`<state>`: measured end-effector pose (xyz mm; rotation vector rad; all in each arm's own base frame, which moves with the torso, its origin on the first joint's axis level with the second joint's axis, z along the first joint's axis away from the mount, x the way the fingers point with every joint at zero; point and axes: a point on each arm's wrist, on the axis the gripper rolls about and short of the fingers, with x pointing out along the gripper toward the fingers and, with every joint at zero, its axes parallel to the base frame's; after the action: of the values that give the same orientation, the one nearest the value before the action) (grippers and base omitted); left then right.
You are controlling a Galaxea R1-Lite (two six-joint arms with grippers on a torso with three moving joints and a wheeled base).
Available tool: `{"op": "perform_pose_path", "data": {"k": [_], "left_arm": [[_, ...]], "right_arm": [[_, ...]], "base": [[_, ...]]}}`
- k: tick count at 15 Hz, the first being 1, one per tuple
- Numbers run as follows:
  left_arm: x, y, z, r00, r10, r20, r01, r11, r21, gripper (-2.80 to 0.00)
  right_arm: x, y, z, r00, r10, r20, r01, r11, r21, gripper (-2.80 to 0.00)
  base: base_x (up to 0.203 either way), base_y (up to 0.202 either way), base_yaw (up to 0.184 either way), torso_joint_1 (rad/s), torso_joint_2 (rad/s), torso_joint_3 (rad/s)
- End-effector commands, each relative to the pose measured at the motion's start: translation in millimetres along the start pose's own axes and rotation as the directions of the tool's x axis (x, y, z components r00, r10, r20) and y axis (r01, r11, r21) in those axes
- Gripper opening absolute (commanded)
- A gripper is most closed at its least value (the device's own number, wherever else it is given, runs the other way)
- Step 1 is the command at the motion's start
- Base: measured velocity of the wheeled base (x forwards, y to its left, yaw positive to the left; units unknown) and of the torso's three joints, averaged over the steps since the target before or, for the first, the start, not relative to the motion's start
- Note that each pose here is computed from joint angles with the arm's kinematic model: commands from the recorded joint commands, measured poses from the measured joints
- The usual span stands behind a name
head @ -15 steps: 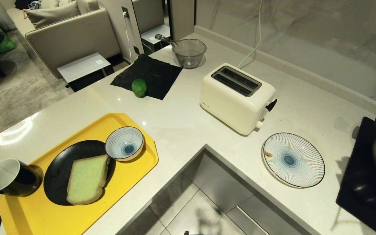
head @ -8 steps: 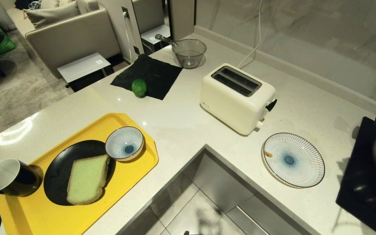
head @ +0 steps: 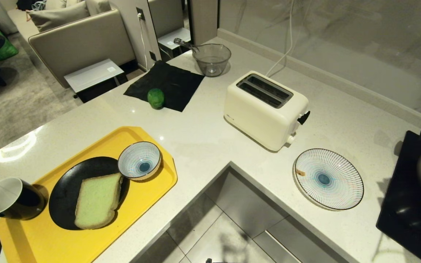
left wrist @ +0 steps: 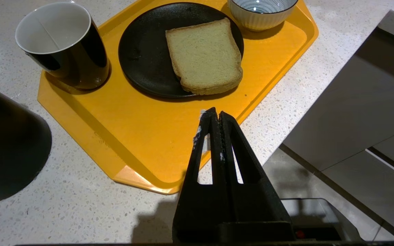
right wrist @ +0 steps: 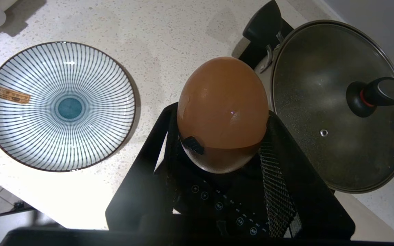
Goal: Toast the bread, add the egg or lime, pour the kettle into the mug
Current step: Put the egg in the bowl
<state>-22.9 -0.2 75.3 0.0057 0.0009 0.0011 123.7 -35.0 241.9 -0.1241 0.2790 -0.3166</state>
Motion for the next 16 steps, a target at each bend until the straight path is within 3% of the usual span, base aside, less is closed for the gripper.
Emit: {"op": "perform_pose_path", "data": {"k": [1, 14, 16], "left_arm": [[-0.1, 0.0, 0.0, 1.0, 0.0, 0.001, 0.0, 1.0, 0.0, -2.8], [-0.1, 0.0, 0.0, 1.0, 0.0, 0.001, 0.0, 1.0, 0.0, -2.8], [-0.1, 0.0, 0.0, 1.0, 0.0, 0.001, 0.0, 1.0, 0.0, -2.8]], "right_arm": [[0.5, 0.5, 0.4, 1.0, 0.004, 0.0, -0.004, 1.0, -0.003, -2.8], [-3.7, 3.3, 16.7, 0.997, 0.043, 0.064, -0.042, 0.999, -0.012, -2.8], [-4.0, 3.4, 17.5, 0.997, 0.044, 0.067, -0.043, 0.999, -0.013, -2.8]], "base": [[0.0, 0.0, 0.0, 0.0, 0.0, 0.0], [0.0, 0.0, 0.0, 0.0, 0.0, 0.0], [-0.007, -0.004, 0.127, -0.001, 0.01, 0.0]]}}
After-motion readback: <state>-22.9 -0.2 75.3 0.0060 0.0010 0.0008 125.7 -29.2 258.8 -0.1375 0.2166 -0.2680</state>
